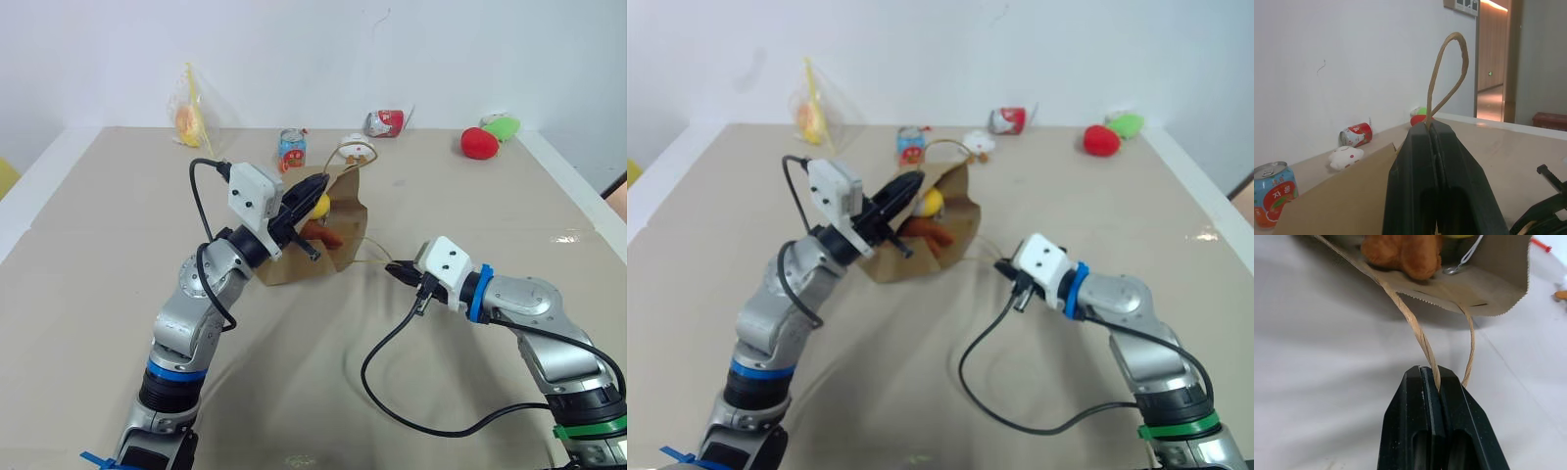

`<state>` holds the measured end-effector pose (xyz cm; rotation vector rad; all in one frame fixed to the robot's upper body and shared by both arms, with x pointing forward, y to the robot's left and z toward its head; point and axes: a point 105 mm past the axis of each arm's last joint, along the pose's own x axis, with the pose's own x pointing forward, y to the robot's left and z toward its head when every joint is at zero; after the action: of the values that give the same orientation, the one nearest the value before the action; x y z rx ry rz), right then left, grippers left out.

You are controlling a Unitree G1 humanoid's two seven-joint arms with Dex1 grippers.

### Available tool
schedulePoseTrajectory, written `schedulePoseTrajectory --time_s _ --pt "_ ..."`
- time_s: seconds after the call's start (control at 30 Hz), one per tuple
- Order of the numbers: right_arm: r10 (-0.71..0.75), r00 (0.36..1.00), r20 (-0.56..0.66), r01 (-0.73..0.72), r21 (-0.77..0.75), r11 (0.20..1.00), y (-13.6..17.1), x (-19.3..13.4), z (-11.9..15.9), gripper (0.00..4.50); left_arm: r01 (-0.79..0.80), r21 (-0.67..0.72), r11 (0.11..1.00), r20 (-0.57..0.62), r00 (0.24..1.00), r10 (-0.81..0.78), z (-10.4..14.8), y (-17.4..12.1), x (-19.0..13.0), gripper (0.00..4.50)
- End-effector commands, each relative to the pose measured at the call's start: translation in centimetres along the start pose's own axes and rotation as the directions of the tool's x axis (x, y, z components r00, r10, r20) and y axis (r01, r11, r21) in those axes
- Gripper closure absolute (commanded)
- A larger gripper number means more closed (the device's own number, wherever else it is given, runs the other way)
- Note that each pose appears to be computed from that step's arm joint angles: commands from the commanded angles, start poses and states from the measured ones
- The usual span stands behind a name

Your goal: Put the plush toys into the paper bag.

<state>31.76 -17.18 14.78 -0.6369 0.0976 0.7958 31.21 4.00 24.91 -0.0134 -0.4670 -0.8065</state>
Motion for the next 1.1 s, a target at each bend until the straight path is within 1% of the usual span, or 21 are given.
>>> schedulePoseTrajectory --time_s 0.03,0.13,0.27,0.37,0.5,0.57,0.67,0.9,1.0,1.1 --pt "-0.048 0.991 0.128 0.059 -0.081 0.995 -2.1 -1.5 4.1 4.47 0.008 0.031 0.999 0.048 0.999 -0.009 1.4 0.0 0.2 4.5" --pt "-0.046 0.981 0.186 0.072 -0.134 0.988 -3.3 -2.6 6.7 4.47 -0.007 0.046 0.999 0.052 0.999 0.005 1.5 0.4 0.3 4.5" --pt "-0.007 0.974 0.227 0.05 -0.184 0.982 -3.6 -3.4 9.4 4.47 -0.02 0.06 0.998 0.052 0.998 0.017 1.6 1.0 0.3 4.5" --pt "0.039 0.97 0.24 0.018 -0.234 0.972 -3.5 -3.9 11.6 4.47 -0.031 0.069 0.997 0.053 0.998 0.027 1.6 1.3 0.2 4.5" --pt "0.08 0.967 0.244 -0.01 -0.277 0.961 -3.3 -4.3 13.4 4.47 -0.042 0.075 0.996 0.053 0.998 0.038 1.5 1.7 0.2 4.5" --pt "0.111 0.962 0.249 -0.032 -0.302 0.953 -2.9 -4.5 14.6 4.47 -0.049 0.079 0.996 0.052 0.998 0.045 1.5 2.0 0.2 4.5" --pt "0.173 0.944 0.28 -0.078 -0.321 0.944 -1.6 -4.3 16.6 4.47 -0.063 0.091 0.994 0.04 0.997 0.059 1.2 2.2 -0.4 4.5" --pt "0.267 0.911 0.315 -0.163 -0.321 0.933 1.7 -0.9 17.1 4.47 -0.091 0.097 0.991 0.007 0.996 0.091 0.7 2.6 -1.7 4.5" --pt "0.283 0.906 0.313 -0.18 -0.321 0.93 2.0 -0.2 16.9 4.47 -0.089 0.11 0.99 0.002 0.996 0.089 0.8 2.7 -1.9 4.5" --pt "0.266 0.922 0.282 -0.165 -0.335 0.928 1.5 0.4 16.1 4.47 -0.066 0.137 0.988 -0.002 0.998 0.067 1.1 2.6 -2.1 4.5"
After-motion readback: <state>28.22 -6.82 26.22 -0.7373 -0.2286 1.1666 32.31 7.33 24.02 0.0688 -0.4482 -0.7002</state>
